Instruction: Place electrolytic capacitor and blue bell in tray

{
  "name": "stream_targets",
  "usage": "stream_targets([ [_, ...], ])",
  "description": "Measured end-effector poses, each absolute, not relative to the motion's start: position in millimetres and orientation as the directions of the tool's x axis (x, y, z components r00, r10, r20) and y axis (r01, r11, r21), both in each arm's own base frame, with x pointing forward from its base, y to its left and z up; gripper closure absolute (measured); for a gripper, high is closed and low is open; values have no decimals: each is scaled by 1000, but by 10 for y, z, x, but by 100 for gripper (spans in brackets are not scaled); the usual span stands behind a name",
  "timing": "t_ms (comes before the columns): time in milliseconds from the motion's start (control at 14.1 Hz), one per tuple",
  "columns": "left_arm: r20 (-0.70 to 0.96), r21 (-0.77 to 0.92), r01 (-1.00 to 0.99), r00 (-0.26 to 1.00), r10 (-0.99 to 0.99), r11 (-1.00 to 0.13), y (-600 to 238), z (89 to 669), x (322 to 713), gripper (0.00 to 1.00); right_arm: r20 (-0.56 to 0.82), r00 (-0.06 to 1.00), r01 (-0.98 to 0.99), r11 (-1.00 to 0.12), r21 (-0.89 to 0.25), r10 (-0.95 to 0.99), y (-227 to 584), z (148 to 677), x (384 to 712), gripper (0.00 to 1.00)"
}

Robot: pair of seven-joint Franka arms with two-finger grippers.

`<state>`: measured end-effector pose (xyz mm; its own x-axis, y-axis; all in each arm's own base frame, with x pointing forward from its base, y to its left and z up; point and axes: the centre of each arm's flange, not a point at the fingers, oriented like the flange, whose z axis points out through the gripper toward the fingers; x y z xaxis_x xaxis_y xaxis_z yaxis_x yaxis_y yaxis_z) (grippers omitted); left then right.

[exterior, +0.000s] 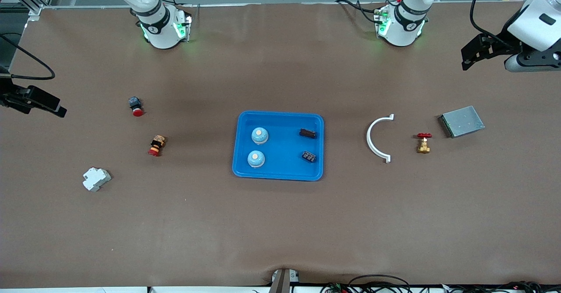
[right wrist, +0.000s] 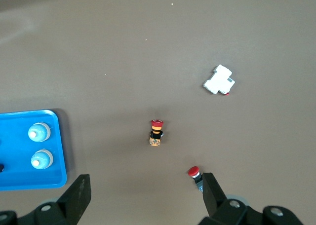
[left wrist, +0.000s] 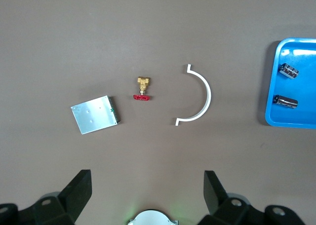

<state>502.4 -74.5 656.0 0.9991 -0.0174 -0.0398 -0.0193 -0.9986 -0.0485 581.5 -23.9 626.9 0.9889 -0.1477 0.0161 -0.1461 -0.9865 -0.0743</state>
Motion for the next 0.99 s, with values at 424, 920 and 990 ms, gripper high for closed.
stream_targets([
  [424, -40, -49, -22, 999, -20, -999, -750, 6559, 5023, 0, 17, 991, -135, -990, -33, -135, -214, 6264, 5813, 0],
  [920, -13, -43, -29, 1000, -28, -999, -595, 6660, 5052, 0, 17, 991, -135, -990, -32, -136, -215, 6268, 5812, 0],
  [990, -11, -42, -24, 1000, -23, -999, -569, 6668, 5057, 0, 20, 991, -135, -990, -32, -135, -215, 6279, 5812, 0],
])
